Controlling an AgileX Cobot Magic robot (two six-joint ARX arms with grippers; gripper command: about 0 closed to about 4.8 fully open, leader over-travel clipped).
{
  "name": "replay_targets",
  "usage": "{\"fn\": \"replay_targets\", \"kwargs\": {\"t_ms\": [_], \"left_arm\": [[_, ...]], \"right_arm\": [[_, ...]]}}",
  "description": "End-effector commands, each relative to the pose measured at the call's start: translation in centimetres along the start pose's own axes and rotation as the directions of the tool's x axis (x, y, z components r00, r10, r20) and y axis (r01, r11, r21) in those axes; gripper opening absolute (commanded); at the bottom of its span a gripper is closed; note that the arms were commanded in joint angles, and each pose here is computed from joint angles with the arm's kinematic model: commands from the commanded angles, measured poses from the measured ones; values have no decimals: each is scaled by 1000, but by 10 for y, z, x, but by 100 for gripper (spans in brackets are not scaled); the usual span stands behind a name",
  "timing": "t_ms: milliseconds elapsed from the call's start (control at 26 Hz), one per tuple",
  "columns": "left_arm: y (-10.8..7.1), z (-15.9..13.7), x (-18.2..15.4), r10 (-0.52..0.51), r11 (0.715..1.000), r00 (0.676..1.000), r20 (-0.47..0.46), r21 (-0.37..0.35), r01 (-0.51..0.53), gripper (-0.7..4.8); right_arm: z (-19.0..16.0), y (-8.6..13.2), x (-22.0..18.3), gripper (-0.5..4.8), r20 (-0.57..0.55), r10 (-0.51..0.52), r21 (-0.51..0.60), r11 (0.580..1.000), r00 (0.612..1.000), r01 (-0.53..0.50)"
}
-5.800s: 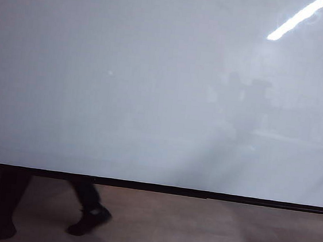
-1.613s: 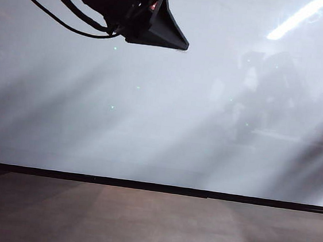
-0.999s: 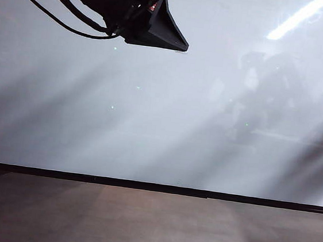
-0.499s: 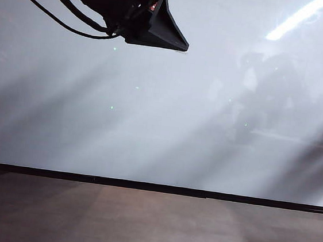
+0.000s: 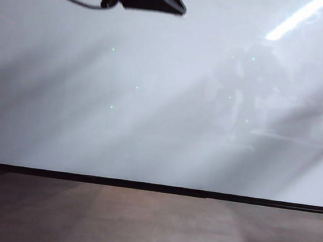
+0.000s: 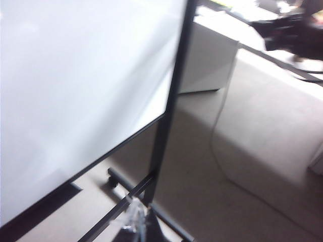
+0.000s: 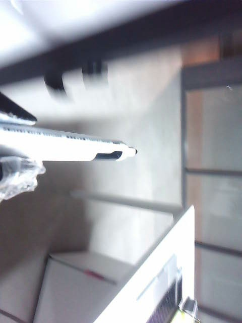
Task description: Reach to the right to find the marker pen, pick it up, and write the number 0 on the whiteboard.
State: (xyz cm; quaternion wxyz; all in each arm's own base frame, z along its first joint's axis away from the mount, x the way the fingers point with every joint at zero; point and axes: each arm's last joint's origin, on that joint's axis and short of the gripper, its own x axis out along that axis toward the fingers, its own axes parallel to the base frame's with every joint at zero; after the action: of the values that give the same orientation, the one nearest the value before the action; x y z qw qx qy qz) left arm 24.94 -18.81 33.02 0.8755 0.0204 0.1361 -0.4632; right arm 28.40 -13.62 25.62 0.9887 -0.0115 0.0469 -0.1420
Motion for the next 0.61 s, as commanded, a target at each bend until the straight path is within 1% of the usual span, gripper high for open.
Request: {"fn": "replay_targets", "kwargs": {"t_ms": [38, 115, 192, 230, 307, 461, 538, 615], "left_arm": [[-5, 28, -13, 20, 1000, 998, -53, 1, -20, -6], [-6, 47, -24, 100, 995, 993, -62, 7, -100, -6], [-10, 62, -36, 118, 993, 993, 1, 25, -118, -6], [-12, 69, -43, 123, 992, 991, 50, 36, -125, -6], [-15, 78, -51, 155, 985, 979, 129, 50, -163, -6], [-15, 85, -53, 156, 983, 968, 198, 62, -171, -6], [-15, 87, -53, 172, 980, 962, 214, 59, -188, -6], [-16, 87, -53, 166, 981, 961, 220, 60, -184, -6]], "right_arm": [[37, 25, -45, -2, -34, 72, 5, 997, 997, -72], [61, 43, -78, -2, 23, 131, 12, 991, 991, -131], [81, 62, -112, -3, 96, 217, 39, 974, 971, -222], [89, 71, -125, -3, 124, 262, 40, 962, 957, -269], [105, 89, -143, -3, 157, 309, 36, 947, 938, -318], [135, 115, -148, -3, 212, 390, 13, 916, 896, -402], [151, 127, -143, -2, 222, 416, -13, 906, 882, -424], [166, 137, -132, -2, 226, 437, -38, 897, 871, -440]]}}
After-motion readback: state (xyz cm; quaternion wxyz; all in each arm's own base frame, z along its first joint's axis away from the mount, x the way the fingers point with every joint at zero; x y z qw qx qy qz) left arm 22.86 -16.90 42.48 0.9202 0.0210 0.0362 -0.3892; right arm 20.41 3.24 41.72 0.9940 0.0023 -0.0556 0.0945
